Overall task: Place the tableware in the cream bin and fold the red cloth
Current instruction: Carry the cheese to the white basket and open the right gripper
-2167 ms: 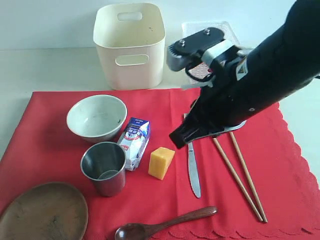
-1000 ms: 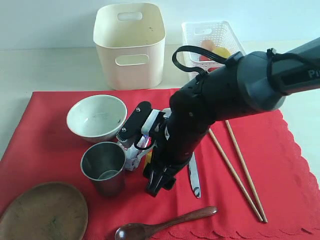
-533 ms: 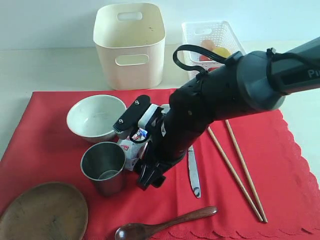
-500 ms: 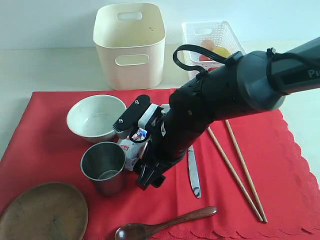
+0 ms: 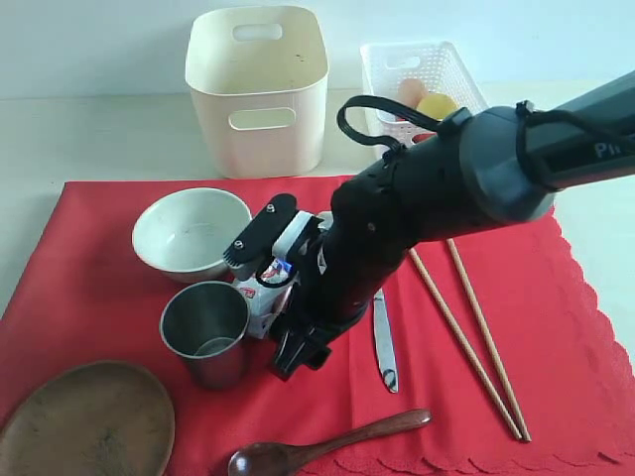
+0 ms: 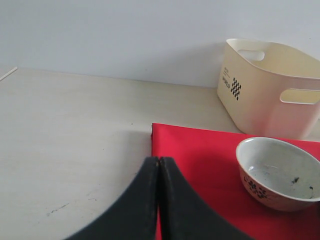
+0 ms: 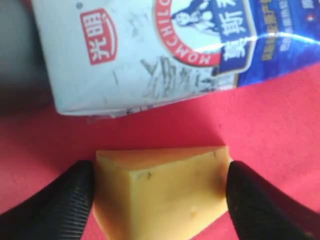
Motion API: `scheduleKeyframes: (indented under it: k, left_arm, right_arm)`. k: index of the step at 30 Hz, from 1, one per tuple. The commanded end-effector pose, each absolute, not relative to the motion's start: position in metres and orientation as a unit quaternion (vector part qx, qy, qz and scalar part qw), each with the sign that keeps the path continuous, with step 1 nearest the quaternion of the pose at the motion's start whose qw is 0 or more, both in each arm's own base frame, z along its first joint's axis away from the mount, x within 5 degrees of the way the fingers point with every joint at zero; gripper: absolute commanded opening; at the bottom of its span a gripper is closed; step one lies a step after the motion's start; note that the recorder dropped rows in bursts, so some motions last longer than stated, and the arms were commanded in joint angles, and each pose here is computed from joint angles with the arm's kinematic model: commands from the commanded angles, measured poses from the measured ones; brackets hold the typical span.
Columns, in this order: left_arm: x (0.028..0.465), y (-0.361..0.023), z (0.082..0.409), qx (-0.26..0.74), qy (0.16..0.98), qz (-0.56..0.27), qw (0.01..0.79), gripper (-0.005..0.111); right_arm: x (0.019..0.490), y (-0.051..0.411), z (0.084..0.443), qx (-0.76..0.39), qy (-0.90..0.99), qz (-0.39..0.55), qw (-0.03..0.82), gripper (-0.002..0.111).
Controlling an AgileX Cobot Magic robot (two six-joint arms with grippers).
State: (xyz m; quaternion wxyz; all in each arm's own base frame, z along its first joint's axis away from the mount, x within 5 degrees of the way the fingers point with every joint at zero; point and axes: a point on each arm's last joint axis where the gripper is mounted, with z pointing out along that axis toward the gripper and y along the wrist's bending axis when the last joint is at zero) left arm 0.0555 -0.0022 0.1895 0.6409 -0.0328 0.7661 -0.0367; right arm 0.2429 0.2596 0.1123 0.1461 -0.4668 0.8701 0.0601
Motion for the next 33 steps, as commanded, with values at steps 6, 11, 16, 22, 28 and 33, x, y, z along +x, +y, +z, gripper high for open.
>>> scheduleKeyframes:
  k: [6, 11, 16, 22, 28, 33]
  left_arm:
    - [0.055, -0.002, 0.19, -0.029, 0.762, -0.036, 0.646, 0.003]
    - [0.055, -0.002, 0.19, -0.029, 0.762, -0.036, 0.646, 0.003]
    - [0.055, -0.002, 0.19, -0.029, 0.762, -0.036, 0.646, 0.003]
    - [0.055, -0.002, 0.19, -0.029, 0.762, -0.036, 0.646, 0.003]
    - [0.055, -0.002, 0.19, -0.029, 0.762, -0.036, 0.646, 0.003]
    - [0.055, -0.002, 0.19, -0.029, 0.762, -0.036, 0.646, 0.003]
  right_arm:
    - [0.241, 0.252, 0.161, -0.461, 0.864, 0.067, 0.191, 0.0]
    - [0.257, 0.229, 0.198, -0.421, 0.868, 0.04, 0.26, 0.0]
    - [0.284, 0.191, 0.224, -0.339, 0.883, 0.019, 0.325, 0.0]
    - [0.313, 0.156, 0.227, -0.272, 0.891, 0.016, 0.362, 0.0]
    - [0.339, 0.133, 0.201, -0.232, 0.902, 0.014, 0.363, 0.0]
    - [0.366, 0.119, 0.192, -0.196, 0.906, 0.012, 0.374, 0.0]
